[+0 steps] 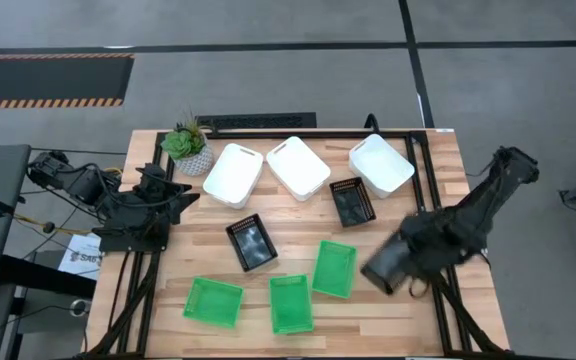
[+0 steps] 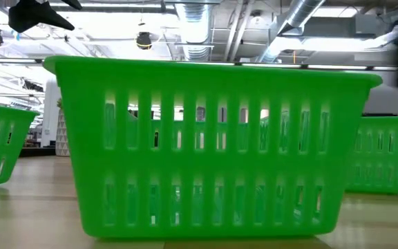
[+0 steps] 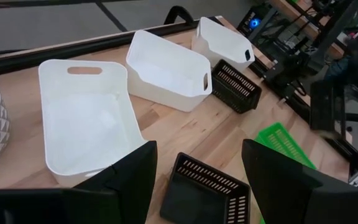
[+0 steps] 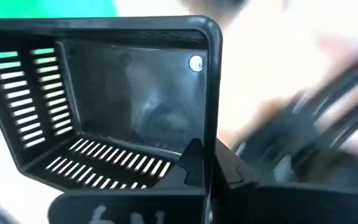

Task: Stack baskets by color
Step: Stack the bottom right black bin on the top right black bin

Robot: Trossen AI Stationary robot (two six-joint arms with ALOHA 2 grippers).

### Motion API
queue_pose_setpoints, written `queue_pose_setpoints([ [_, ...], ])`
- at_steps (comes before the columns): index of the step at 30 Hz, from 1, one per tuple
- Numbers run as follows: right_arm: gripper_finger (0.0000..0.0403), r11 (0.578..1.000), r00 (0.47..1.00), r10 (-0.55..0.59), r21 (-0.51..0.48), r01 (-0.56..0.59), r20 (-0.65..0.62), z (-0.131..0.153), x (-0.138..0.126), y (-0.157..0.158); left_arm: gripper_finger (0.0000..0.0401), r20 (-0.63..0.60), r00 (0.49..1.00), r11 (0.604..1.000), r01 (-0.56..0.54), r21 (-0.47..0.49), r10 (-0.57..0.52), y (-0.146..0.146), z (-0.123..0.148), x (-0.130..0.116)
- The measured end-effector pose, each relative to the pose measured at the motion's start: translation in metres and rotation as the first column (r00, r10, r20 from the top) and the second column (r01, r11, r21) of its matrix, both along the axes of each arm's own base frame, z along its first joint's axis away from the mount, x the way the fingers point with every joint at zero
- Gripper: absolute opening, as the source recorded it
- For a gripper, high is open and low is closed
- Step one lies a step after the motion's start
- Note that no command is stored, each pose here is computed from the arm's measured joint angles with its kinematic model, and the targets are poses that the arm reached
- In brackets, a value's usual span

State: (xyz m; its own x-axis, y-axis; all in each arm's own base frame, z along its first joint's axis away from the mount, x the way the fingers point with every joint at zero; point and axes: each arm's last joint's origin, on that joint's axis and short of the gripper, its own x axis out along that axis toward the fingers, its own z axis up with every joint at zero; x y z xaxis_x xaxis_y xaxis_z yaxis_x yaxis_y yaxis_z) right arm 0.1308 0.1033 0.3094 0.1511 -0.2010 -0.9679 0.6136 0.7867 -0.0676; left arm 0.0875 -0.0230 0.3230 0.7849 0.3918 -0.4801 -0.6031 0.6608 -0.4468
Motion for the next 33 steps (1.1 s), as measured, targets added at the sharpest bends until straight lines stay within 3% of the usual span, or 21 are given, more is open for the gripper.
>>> queue_pose_setpoints([
  [3,0.0006,0.988,0.992,0.110,-0.119,-0.103,0.056,0.016,0.018,-0.031,0.0224,-0.002,1.000,1.000,0.001,0.008,-0.001,0.000,0.000,0.000],
  [6,0.0006,0.955,0.986,0.164,-0.250,-0.160,-0.004,0.026,0.032,-0.073,0.0224,-0.002,1.000,1.000,0.000,0.009,0.000,0.000,0.000,0.000],
  [9,0.0006,0.915,0.966,0.248,-0.308,-0.259,-0.077,0.030,0.044,-0.114,0.0224,-0.001,1.000,1.000,0.000,0.009,0.000,0.000,0.000,0.000],
  [12,0.0006,0.827,0.895,0.431,-0.346,-0.443,-0.117,0.038,0.052,-0.149,0.0224,-0.006,1.000,1.000,0.003,0.020,-0.003,0.000,0.000,0.000],
  [16,0.0007,0.661,0.740,0.652,-0.354,-0.661,-0.166,0.039,0.064,-0.180,0.0224,-0.007,1.000,1.000,0.000,0.028,0.000,0.000,0.000,0.000],
  [18,0.0012,0.624,0.691,0.704,-0.322,-0.713,-0.166,0.033,0.070,-0.192,0.0224,-0.007,1.000,1.000,0.000,0.028,0.000,0.000,0.000,0.000],
  [25,0.0012,0.653,0.663,0.733,-0.119,-0.748,-0.153,-0.003,0.095,-0.216,0.0224,-0.007,1.000,1.000,0.000,0.029,0.001,0.001,0.000,0.000],
  [29,0.0007,0.649,0.644,0.751,-0.015,-0.761,-0.145,-0.023,0.108,-0.221,0.0224,-0.006,1.000,1.000,-0.002,0.030,0.002,0.001,0.000,0.000],
  [33,0.0026,0.635,0.623,0.766,0.043,-0.771,-0.159,-0.036,0.117,-0.221,0.0224,-0.006,1.000,1.000,-0.002,0.030,0.002,0.001,0.000,0.000],
])
